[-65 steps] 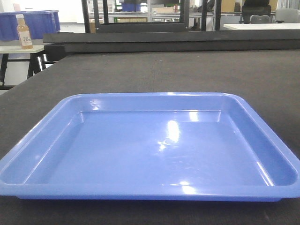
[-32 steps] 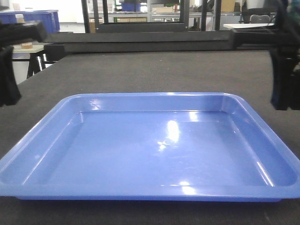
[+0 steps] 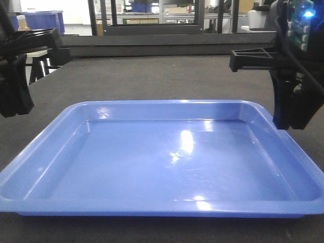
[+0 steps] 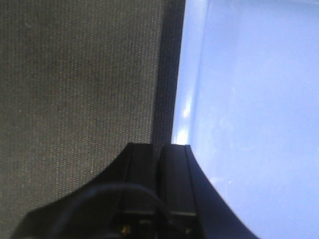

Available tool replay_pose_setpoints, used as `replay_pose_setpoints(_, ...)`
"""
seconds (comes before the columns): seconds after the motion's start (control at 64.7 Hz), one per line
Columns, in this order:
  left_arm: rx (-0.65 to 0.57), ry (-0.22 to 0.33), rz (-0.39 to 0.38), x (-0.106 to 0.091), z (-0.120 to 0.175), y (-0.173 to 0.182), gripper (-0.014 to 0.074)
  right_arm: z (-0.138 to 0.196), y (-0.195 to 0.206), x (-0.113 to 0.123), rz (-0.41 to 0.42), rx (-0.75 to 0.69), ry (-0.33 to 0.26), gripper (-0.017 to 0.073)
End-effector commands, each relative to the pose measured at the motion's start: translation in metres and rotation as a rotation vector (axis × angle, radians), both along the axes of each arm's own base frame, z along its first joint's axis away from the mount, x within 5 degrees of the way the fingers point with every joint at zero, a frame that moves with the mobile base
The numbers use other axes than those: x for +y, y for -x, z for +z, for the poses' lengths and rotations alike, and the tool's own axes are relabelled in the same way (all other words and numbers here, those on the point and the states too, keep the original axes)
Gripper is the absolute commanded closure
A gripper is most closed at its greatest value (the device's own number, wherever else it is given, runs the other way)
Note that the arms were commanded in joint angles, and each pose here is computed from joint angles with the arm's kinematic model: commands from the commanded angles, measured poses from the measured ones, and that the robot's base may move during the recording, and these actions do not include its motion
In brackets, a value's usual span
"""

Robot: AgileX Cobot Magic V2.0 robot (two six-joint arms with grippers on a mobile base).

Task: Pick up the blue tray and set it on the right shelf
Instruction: 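Lower both grippers onto the tray's side rims, one at each side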

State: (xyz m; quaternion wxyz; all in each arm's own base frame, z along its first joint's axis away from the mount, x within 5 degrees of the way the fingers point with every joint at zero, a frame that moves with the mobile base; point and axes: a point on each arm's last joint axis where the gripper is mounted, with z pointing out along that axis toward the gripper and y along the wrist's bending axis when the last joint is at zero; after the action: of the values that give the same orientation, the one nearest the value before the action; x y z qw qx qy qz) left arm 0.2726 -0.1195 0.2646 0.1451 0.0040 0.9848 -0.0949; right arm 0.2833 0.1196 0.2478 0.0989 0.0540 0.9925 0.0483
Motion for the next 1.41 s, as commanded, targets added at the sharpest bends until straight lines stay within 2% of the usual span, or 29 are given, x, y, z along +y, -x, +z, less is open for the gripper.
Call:
replay_pose_setpoints(0.0, -0.08, 0.037, -0.008, -0.007, 0.017, -0.002, 0.0619, 0.017, -0.002, 0.001, 0.012, -0.066, -0.024, 0.03)
replay_pose_setpoints(0.124, -0.078, 0.027, -0.053, -0.021, 0.009, -0.002, 0.0528, 0.015, -0.002, 0.001, 0.012, -0.042, -0.015, 0.0175)
replay_pose_setpoints(0.232, -0.083, 0.006, -0.088, -0.03, 0.002, -0.003, 0.0376, 0.014, -0.002, 0.0, 0.01, -0.036, -0.012, 0.0169)
replay_pose_setpoints(0.325, -0.053, 0.018, -0.038, -0.03, 0.0, -0.005, 0.0306, 0.013, -0.004, -0.003, -0.008, -0.028, -0.021, 0.0169)
replay_pose_setpoints(0.495, -0.051, 0.001, -0.029, -0.027, -0.003, -0.007, 0.0304, 0.007, -0.007, -0.002, -0.022, -0.009, -0.037, 0.0169)
replay_pose_setpoints(0.68, 0.01, -0.027, -0.03, -0.03, -0.021, -0.013, 0.0304, -0.001, -0.011, 0.001, -0.02, 0.003, -0.035, 0.0169)
replay_pose_setpoints(0.943, 0.013, -0.036, -0.032, -0.031, -0.027, -0.016, 0.0307, -0.011, -0.016, 0.003, -0.022, -0.005, -0.039, 0.0169)
replay_pose_setpoints(1.159, 0.069, -0.044, -0.025, -0.034, -0.043, -0.019, 0.0307, -0.015, -0.014, 0.003, -0.023, 0.005, -0.036, 0.0169)
replay_pose_setpoints(1.391, 0.07, -0.042, -0.024, -0.035, -0.043, -0.02, 0.0307, -0.019, -0.01, 0.007, -0.006, 0.009, -0.036, 0.0171)
